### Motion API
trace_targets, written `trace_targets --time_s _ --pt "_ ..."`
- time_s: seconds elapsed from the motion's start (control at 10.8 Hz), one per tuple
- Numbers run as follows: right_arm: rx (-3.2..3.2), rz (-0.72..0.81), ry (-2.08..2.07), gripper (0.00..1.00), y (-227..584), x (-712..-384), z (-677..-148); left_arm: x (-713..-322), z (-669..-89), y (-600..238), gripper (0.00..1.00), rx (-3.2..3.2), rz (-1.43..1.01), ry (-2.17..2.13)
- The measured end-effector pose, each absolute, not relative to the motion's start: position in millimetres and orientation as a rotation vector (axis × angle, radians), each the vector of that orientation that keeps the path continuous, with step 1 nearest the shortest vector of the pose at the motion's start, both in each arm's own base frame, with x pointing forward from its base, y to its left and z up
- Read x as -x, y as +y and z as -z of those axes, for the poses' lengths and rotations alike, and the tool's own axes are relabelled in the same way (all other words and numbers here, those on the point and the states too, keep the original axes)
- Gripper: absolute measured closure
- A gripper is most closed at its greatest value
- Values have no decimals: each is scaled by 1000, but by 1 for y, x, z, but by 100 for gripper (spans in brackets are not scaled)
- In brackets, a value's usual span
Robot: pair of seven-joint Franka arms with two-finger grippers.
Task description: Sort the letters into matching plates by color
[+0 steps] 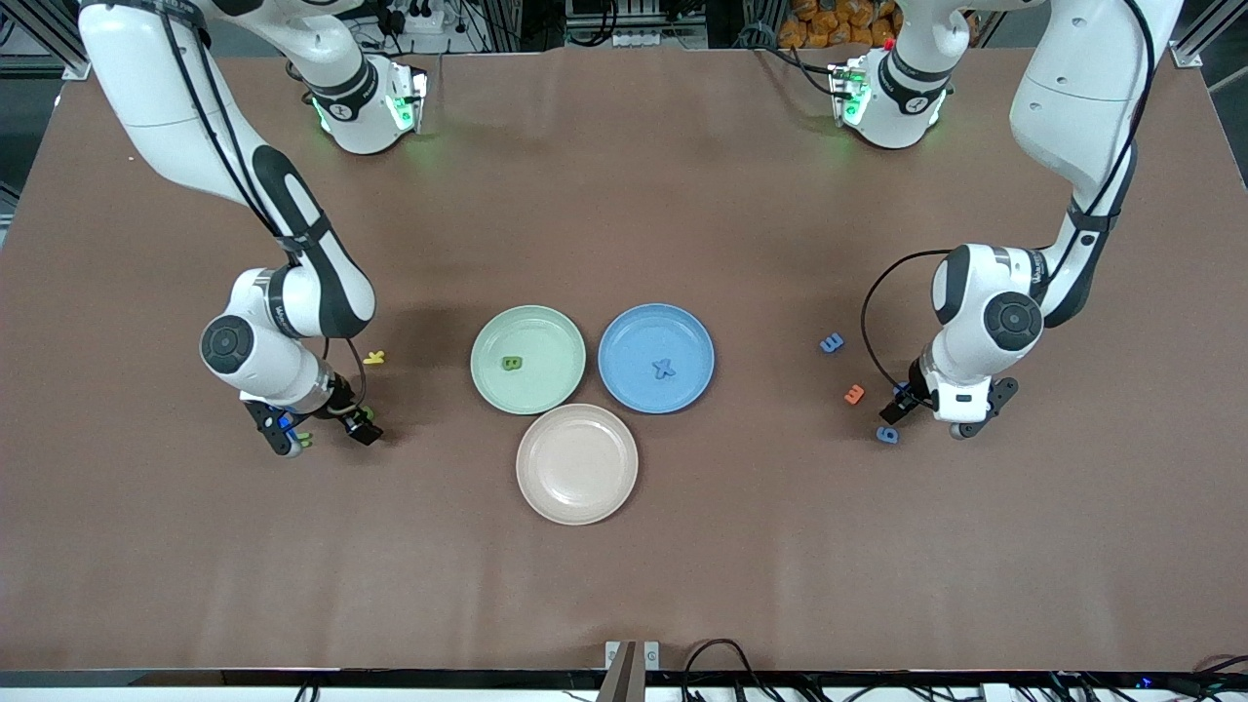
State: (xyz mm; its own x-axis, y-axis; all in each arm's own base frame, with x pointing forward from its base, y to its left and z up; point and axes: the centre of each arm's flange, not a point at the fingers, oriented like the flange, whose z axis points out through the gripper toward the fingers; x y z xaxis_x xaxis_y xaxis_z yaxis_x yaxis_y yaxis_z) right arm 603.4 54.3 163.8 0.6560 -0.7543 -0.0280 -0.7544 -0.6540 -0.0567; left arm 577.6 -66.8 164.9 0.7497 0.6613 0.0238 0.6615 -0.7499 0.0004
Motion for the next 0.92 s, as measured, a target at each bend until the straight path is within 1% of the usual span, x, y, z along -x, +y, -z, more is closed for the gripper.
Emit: trace_targets --time_s 0.09,0.18,0.28,0.37,0.46,0.55,0.65,0.74,0.83,0.92 --pt "2801 -2 1278 4 54 -603 -164 -578 -165 -67 0 2931 35 -1108" --pt "2800 1 1277 11 54 -603 -165 -578 -165 -67 0 2931 36 -1108" --pt "2800 1 1277 12 54 -602 -165 -577 -165 -69 0 2934 35 -1104" --pt "2798 6 1275 19 55 -603 -166 -577 -165 -72 0 2940 33 -1098" --pt "2798 7 1274 23 55 -603 -167 -577 -165 -74 0 2943 31 -1094" --pt "2797 12 1273 32 55 -603 -168 -576 -165 -75 0 2944 30 -1093" --pt "2795 17 1272 44 56 -604 -170 -576 -165 -75 0 2944 31 -1093" --pt "2795 17 1272 47 56 -604 -170 -576 -165 -75 0 2944 31 -1093" --pt "2794 20 1271 54 56 -604 -171 -576 -165 -75 0 2944 31 -1093" --pt "2795 20 1271 56 56 -604 -171 -576 -165 -75 0 2944 31 -1093"
